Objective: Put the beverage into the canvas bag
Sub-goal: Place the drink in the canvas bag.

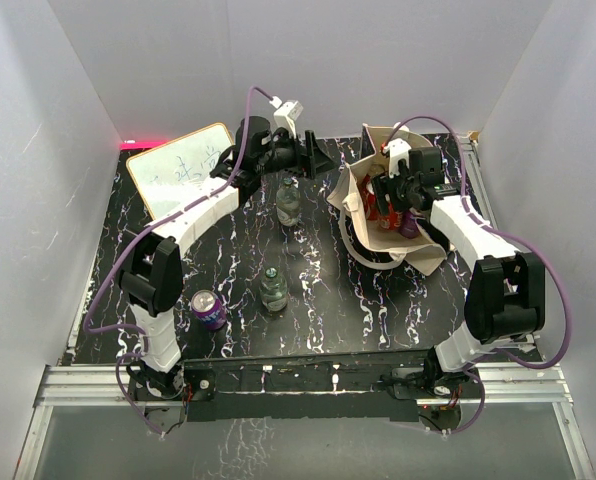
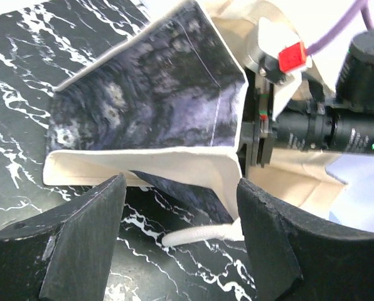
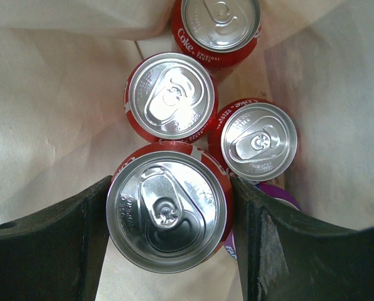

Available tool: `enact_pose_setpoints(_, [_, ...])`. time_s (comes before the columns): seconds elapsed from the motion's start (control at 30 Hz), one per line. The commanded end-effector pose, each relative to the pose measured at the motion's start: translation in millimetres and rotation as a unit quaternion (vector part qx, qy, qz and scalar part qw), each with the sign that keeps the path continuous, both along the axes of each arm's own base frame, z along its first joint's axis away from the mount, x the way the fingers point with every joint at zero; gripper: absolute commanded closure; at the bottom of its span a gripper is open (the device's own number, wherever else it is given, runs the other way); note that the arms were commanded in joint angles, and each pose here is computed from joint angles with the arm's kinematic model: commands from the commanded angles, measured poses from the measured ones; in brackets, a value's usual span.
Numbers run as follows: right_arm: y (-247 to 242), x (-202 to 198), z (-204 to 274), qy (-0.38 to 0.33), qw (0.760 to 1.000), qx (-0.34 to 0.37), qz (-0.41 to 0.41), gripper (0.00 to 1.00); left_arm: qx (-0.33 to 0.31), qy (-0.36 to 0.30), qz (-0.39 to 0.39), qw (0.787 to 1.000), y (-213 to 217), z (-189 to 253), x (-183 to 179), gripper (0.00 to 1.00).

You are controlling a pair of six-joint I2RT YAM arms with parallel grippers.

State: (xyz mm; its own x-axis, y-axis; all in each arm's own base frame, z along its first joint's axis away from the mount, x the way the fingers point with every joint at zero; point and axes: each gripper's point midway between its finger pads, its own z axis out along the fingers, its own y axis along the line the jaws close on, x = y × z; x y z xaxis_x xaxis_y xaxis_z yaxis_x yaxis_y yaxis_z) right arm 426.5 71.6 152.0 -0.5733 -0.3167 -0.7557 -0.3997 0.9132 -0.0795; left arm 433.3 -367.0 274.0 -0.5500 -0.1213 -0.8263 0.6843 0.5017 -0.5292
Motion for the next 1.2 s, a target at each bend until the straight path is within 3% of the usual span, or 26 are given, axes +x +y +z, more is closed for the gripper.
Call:
enact_pose_setpoints(0.0, [4, 22, 38, -0.084, 0.996, 0.013, 0.014, 0.92, -0.023, -0.034, -0.084, 0.996, -7, 8, -38, 0.3])
enact_pose_setpoints(0.2, [5, 19, 35, -0.082, 0.996, 0.014, 0.023, 0.92, -0.027, -0.021, -0.11, 0.993, -8, 3, -68, 0.25])
enact_pose_setpoints(0.53, [7, 30, 36, -0.095, 0.995, 0.015, 0.023, 0.92, -0.053, -0.014, -0.162, 0.985, -45, 5, -78, 0.23])
enact_pose_setpoints(1.03, [4, 27, 31, -0.108, 0.994, 0.004, 0.027, 0.92, -0.034, 0.038, -0.157, 0.986, -70, -14, -64, 0.6])
enact_pose_setpoints(1.17, [1, 27, 33, -0.118, 0.993, -0.004, 0.027, 0.92, -0.027, 0.04, -0.157, 0.987, -68, -9, -65, 0.81])
